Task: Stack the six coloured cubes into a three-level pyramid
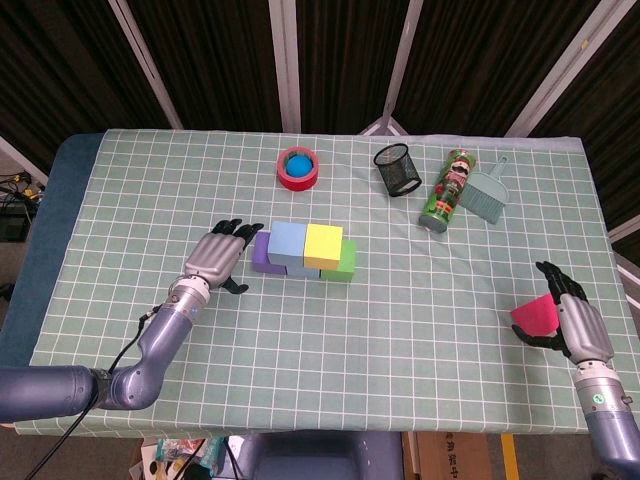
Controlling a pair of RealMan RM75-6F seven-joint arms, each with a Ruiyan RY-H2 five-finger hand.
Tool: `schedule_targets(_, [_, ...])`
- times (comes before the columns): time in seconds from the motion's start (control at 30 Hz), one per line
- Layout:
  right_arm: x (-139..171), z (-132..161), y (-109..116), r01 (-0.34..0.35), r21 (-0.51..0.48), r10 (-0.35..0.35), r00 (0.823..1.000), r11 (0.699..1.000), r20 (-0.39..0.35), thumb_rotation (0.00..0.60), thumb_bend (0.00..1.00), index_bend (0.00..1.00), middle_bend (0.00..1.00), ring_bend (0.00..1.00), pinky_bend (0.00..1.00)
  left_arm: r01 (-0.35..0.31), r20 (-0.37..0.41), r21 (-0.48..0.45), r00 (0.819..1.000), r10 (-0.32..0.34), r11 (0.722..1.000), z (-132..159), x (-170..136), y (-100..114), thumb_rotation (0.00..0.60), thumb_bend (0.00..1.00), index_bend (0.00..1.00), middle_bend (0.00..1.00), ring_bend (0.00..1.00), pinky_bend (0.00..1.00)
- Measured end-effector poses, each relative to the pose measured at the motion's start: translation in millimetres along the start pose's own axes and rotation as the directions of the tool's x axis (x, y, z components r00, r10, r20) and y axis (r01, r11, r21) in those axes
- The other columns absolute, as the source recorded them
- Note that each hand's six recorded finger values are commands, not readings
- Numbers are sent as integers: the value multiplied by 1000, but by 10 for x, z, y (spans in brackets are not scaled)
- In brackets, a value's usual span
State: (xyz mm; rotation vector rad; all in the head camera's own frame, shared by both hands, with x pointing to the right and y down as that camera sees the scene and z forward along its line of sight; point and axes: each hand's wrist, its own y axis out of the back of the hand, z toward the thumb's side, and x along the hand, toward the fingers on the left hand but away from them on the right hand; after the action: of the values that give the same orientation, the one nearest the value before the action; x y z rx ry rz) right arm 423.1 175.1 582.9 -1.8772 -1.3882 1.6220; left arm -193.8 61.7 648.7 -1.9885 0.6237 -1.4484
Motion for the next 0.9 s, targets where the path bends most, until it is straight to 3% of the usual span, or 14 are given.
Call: schedule_targets(0.9, [2, 7, -13, -4, 2, 4, 1000, 1000, -1, 600, 243, 0, 0, 0, 0, 7, 18, 1, 1000, -8, 1000, 106, 26, -44, 600, 244, 0, 122, 7, 0])
